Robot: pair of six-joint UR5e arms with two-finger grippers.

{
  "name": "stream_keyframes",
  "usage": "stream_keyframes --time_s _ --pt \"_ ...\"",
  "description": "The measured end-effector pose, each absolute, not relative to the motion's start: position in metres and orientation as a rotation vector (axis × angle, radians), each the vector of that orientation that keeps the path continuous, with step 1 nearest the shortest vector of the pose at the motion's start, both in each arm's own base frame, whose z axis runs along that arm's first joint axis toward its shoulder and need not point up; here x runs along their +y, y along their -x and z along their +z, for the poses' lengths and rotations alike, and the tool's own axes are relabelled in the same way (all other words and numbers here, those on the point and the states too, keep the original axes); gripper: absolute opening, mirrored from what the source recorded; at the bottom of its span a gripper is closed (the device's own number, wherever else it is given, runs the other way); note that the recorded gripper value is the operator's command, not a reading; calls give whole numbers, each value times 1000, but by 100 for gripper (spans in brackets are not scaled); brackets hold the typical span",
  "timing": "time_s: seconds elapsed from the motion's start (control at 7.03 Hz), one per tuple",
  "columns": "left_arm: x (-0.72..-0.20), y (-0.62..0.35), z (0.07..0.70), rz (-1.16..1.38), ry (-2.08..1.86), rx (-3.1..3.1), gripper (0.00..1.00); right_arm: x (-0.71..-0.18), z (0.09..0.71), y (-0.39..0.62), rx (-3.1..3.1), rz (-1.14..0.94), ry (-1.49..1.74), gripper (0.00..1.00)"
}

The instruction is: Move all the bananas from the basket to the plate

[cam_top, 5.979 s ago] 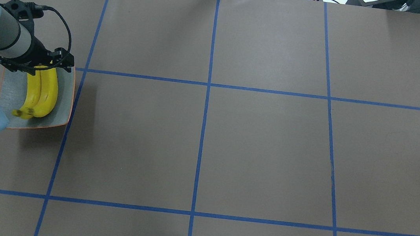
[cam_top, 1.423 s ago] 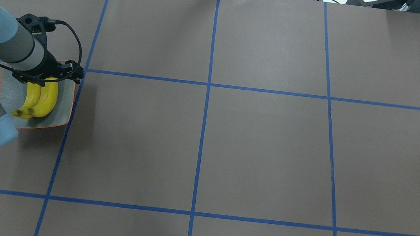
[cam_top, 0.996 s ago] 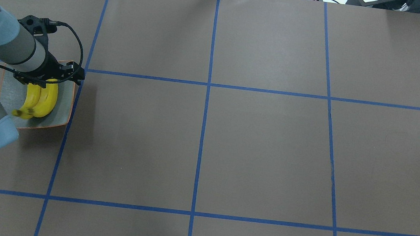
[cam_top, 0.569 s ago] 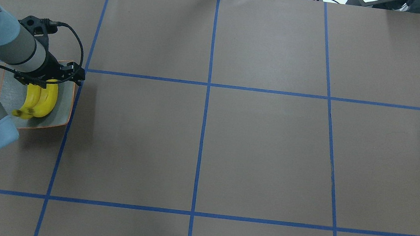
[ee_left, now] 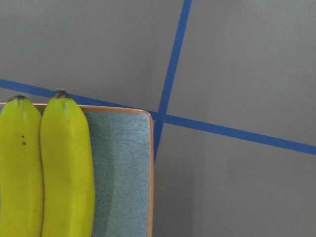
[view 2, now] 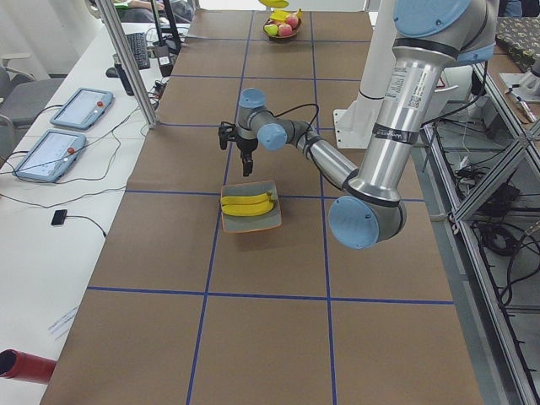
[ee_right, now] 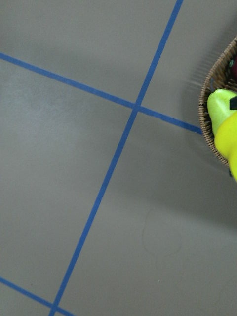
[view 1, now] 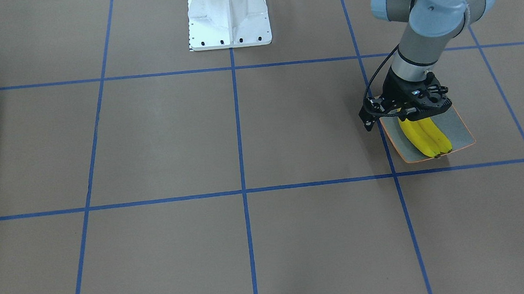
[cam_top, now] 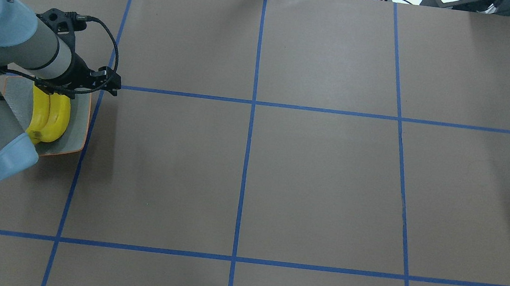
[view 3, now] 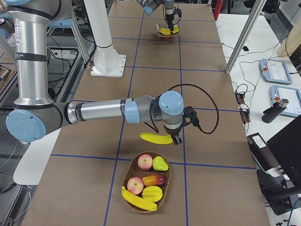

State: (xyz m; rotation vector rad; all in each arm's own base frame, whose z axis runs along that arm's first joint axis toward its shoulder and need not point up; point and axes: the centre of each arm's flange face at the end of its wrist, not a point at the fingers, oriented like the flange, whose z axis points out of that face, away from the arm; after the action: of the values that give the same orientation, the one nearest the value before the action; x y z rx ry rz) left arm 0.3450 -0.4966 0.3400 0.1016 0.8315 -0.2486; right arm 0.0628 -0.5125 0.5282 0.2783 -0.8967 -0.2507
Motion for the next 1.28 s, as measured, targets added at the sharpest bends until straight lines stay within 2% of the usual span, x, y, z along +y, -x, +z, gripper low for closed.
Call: stream_keyframes --time_s 0.43,0.71,1.28 --pt "-490 -373 273 -183 -145 928 100 -555 452 12 -1026 -196 -199 0" --pt "-463 -399 223 -127 -167 1039 100 -571 394 79 -1071 -207 -151 0" --pt "-410 -421 168 -182 -116 1371 100 -552 268 219 -1191 -193 -91 0"
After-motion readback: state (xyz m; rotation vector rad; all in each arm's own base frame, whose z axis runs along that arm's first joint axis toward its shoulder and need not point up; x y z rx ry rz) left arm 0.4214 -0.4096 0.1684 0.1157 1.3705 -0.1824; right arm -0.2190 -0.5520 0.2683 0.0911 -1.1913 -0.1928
